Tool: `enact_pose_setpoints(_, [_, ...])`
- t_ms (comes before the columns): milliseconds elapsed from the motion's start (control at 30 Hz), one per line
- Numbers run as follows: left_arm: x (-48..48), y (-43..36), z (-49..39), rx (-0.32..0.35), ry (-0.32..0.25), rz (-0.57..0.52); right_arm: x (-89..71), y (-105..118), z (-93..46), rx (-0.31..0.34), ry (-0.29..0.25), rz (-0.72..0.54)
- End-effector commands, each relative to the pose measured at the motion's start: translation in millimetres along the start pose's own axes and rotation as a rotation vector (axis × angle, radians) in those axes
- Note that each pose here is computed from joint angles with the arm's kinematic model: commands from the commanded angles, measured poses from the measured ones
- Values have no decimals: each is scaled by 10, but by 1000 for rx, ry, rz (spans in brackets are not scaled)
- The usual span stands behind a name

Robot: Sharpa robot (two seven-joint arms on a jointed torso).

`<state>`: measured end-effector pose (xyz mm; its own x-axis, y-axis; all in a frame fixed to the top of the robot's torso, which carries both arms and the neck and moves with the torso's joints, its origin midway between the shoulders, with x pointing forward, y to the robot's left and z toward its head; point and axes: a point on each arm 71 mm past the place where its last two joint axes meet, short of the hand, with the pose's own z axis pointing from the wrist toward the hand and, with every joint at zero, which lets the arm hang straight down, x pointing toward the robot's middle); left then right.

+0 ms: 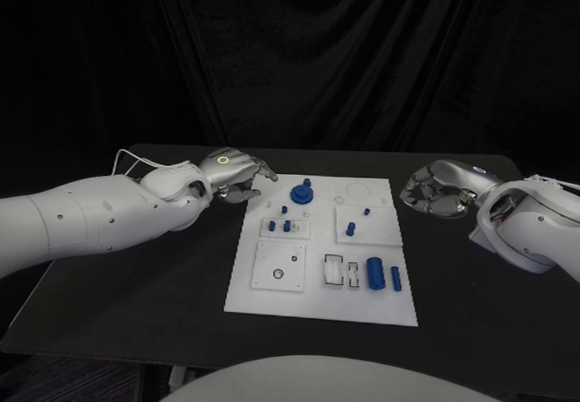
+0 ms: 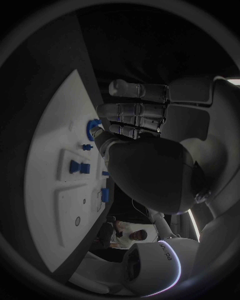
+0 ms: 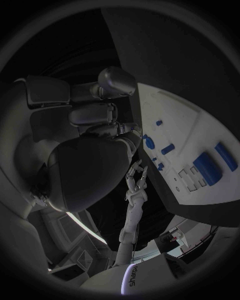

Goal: Assemble the parts on the task board

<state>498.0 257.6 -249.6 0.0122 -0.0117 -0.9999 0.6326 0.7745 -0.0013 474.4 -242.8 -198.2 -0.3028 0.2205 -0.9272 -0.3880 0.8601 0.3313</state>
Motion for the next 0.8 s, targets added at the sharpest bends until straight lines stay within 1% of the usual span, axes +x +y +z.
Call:
enact_pose_setpoints(33, [-190, 41, -98, -76, -162, -178, -135, 29, 43, 21, -46, -17])
enact_pose_setpoints(67, [-212, 53, -134, -88, -174, -237, -158, 39, 57, 21, -47, -25])
enact_pose_setpoints(133, [-252, 73, -211, -108, -204, -417, -199, 60, 91, 18, -49, -50])
enact_pose_setpoints(200, [-273, 75, -259, -112, -231, -580, -219, 76, 121, 14, -49, -74])
enact_pose_setpoints(267, [-295, 62, -297, -102, -274, -765, -227, 93, 158, 11, -41, -103])
enact_pose_setpoints(367, [-330, 11, -319, -50, -346, -1029, -226, 109, 209, 6, -28, -162])
enact_pose_setpoints(467, [-347, -48, -315, 0, -383, -1202, -207, 108, 231, 2, -21, -206])
enact_pose_setpoints(500, [-348, -66, -311, 11, -389, -1244, -199, 105, 234, 1, -19, -215])
enact_pose_setpoints(567, [-344, -127, -299, 40, -398, -1366, -173, 94, 237, 0, -17, -242])
enact_pose_setpoints(667, [-325, -242, -292, 84, -394, -1534, -120, 66, 219, 1, -22, -271])
enact_pose_setpoints(767, [-301, -340, -313, 123, -376, -1634, -65, 44, 205, -1, -31, -280])
enact_pose_setpoints(800, [-295, -360, -319, 131, -371, -1653, -51, 39, 204, -1, -32, -281])
